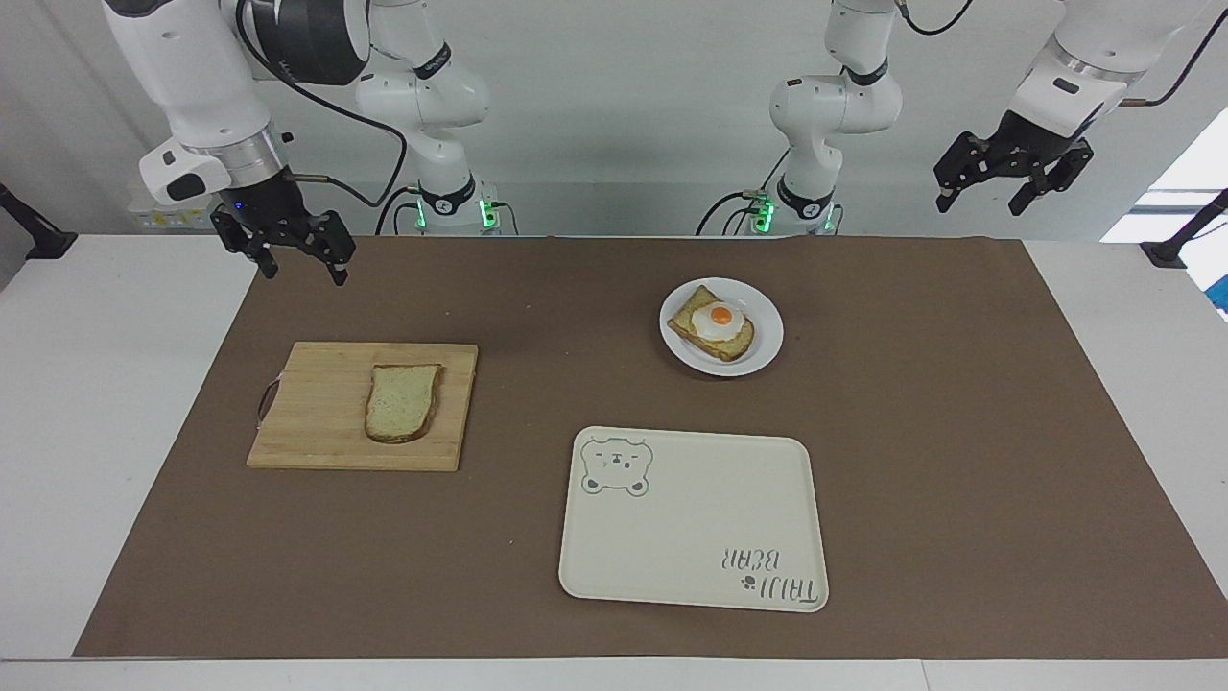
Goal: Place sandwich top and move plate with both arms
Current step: 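Reach the right gripper over the bread slice on the cutting board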
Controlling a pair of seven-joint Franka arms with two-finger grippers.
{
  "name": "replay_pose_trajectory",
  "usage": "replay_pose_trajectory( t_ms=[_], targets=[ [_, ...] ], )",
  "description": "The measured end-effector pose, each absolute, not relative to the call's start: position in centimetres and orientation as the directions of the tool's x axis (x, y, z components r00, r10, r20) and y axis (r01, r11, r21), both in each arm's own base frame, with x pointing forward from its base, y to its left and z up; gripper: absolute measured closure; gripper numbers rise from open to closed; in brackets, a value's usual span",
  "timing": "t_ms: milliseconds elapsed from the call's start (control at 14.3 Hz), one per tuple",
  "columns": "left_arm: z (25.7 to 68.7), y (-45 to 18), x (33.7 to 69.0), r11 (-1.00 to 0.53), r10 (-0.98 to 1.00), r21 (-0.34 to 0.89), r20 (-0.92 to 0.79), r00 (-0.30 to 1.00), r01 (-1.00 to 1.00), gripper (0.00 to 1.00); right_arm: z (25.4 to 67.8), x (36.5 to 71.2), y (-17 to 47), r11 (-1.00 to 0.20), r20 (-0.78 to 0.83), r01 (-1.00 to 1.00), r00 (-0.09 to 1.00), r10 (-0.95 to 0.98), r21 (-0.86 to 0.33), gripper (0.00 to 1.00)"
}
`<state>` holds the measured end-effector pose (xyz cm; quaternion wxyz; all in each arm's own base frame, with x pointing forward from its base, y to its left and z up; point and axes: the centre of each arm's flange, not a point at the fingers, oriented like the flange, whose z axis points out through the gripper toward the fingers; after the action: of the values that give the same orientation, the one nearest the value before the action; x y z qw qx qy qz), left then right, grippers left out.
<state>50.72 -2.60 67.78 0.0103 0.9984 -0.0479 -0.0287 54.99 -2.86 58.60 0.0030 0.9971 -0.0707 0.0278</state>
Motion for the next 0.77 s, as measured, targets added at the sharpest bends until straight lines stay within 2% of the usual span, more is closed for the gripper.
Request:
replay_pose_trajectory(
  t_ms=[280,770],
  targets=[
    [67.8,-2.6,50.7,-0.995,-0.096,0.023,-0.056,0.994,-0.095,0.0,54.2,57.0,-2.8,-0.99,0.037,-0.14,0.99,-0.139,0.011,0.0],
    [67.8,-2.6,50.7,-0.995,-0.096,0.023,-0.056,0.994,-0.095,0.0,43.3,60.2,-3.1,-0.996,0.034,-0.088,0.996,-0.087,0.027,0.0]
  ],
)
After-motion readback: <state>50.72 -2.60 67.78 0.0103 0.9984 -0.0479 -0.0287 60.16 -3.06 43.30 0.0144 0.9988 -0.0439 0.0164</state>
